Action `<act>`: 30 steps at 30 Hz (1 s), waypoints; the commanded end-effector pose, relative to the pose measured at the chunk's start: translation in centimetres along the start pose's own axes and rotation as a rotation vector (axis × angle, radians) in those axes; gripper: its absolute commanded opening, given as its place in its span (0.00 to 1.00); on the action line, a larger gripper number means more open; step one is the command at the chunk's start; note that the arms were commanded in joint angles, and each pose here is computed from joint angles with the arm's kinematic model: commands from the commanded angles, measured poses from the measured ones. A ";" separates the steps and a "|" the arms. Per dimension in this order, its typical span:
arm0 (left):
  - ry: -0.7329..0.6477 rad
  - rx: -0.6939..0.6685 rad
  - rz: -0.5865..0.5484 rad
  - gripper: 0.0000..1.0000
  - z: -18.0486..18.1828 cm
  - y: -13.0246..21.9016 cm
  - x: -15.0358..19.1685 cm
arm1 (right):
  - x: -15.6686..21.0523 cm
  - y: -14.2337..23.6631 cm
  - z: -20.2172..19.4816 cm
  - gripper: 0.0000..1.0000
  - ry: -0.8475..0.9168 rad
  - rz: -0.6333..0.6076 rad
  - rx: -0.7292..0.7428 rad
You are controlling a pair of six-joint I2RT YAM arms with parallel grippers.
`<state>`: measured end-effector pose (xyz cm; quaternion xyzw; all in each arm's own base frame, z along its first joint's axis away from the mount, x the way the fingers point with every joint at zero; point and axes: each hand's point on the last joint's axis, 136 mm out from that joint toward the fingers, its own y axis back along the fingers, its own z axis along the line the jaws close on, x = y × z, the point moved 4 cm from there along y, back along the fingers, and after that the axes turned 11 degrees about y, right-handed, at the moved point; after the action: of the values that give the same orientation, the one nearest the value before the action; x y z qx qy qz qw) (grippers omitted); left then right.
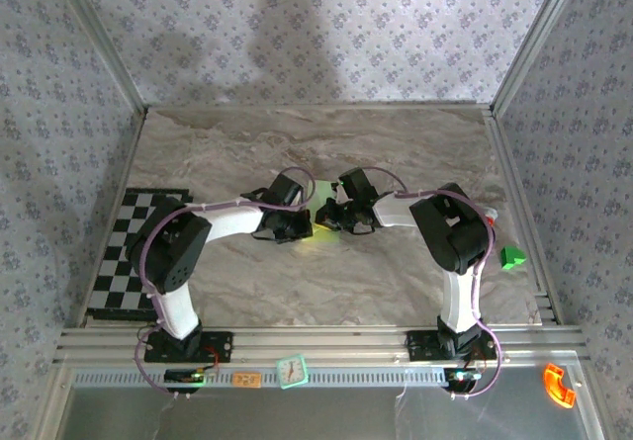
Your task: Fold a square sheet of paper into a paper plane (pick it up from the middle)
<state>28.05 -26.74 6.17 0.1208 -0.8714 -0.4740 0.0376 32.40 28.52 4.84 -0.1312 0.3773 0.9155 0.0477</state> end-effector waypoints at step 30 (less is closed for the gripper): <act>0.079 -0.107 0.042 0.00 3.9 -1.3 0.6 | -0.8 1.7 0.6 0.05 0.100 0.009 0.091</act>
<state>28.69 -26.11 5.35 0.1309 -0.8743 -0.4649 0.0477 32.54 28.30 5.27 -0.1438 0.3945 0.9070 0.0332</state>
